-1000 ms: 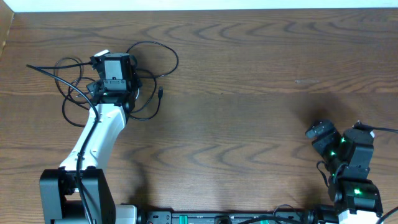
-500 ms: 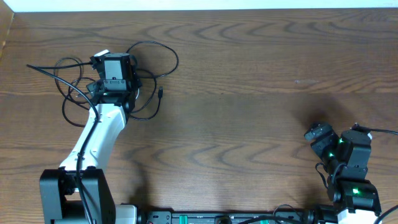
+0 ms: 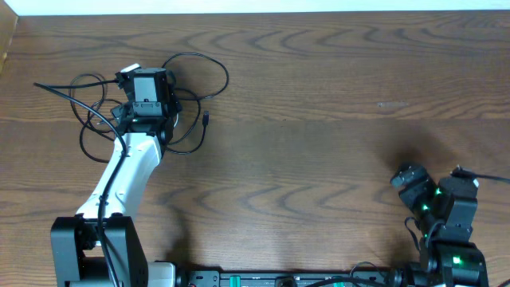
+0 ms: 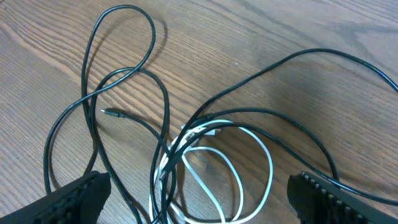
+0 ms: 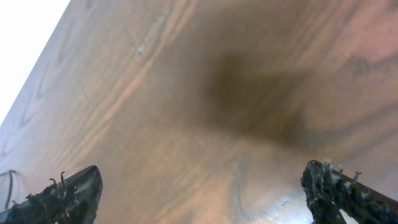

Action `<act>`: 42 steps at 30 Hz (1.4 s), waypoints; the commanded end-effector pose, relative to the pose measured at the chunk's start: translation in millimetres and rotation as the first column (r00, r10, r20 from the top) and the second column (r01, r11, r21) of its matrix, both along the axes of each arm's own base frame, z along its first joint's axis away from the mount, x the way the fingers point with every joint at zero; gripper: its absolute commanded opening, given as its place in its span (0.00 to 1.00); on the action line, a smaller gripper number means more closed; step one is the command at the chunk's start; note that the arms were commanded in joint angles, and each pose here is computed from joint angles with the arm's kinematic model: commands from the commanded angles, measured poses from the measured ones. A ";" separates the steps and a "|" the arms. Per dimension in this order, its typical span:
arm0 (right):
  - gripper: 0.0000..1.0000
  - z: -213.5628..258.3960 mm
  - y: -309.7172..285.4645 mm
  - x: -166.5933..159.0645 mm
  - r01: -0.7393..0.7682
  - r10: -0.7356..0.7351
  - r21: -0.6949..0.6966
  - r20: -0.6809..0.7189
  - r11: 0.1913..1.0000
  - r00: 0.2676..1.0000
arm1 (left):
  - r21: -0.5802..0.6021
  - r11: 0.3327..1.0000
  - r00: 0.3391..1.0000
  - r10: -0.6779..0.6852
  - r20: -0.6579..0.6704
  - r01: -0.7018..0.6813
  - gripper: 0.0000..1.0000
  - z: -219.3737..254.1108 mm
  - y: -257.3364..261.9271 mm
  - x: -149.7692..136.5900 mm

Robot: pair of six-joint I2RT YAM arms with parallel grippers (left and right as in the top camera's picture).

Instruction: Untangle cables

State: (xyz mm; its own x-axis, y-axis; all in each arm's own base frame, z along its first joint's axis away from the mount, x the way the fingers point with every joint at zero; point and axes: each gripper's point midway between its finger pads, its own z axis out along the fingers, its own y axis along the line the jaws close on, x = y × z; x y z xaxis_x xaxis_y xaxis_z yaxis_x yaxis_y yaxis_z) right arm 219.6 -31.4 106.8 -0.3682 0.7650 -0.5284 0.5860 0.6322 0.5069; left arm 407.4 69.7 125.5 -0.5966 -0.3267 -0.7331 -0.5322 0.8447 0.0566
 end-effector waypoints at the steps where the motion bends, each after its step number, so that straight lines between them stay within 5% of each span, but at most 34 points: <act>1: 0.99 -2.4 -2.4 -8.7 0.019 -0.019 -0.005 -0.007 1.000 1.000 | -0.002 1.000 1.000 0.001 -0.001 -0.001 0.95 -0.9 0.2 -2.4; 42: 0.99 -22.8 -0.7 -25.3 0.023 -0.018 -0.023 0.192 0.999 0.981 | -0.002 1.000 1.000 0.001 -0.001 -0.001 0.95 -0.9 0.2 -2.4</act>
